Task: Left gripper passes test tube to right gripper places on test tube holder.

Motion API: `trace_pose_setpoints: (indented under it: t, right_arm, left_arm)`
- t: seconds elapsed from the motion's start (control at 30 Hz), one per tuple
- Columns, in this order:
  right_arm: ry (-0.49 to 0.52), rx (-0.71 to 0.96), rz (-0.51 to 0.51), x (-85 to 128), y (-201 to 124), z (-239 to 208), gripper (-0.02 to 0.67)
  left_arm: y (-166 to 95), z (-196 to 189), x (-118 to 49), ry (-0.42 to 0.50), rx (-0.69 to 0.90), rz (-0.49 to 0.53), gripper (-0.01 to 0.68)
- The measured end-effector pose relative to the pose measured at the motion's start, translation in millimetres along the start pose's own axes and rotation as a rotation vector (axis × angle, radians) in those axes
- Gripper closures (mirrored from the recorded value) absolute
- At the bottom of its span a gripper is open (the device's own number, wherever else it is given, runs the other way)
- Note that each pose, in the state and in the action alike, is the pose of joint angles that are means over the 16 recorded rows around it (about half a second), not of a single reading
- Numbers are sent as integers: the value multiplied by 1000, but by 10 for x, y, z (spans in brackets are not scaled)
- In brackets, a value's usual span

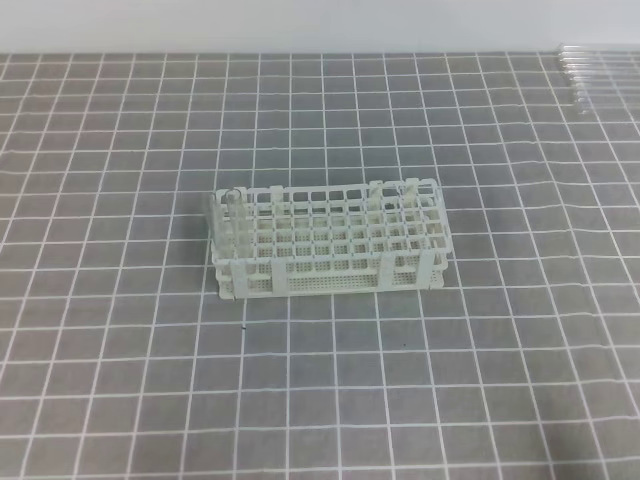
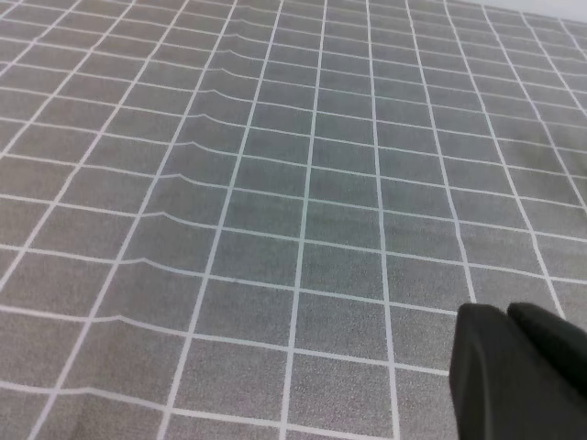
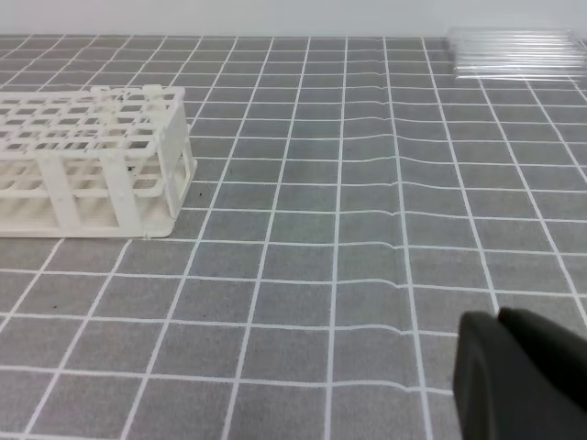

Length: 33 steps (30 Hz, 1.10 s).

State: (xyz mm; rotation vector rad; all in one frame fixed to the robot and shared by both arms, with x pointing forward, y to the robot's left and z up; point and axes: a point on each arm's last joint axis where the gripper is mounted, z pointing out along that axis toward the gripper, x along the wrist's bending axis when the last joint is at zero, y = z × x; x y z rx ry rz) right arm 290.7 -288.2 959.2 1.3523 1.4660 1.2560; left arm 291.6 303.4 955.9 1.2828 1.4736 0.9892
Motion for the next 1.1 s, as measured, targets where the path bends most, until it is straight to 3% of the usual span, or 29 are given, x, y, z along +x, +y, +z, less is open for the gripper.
trace_pose_setpoints:
  t: [1.1]
  right_arm:
    - [0, 3, 2, 0, -1, 2, 662]
  left_arm:
    - [-8, -7, 1, -3, -16, 1, 675]
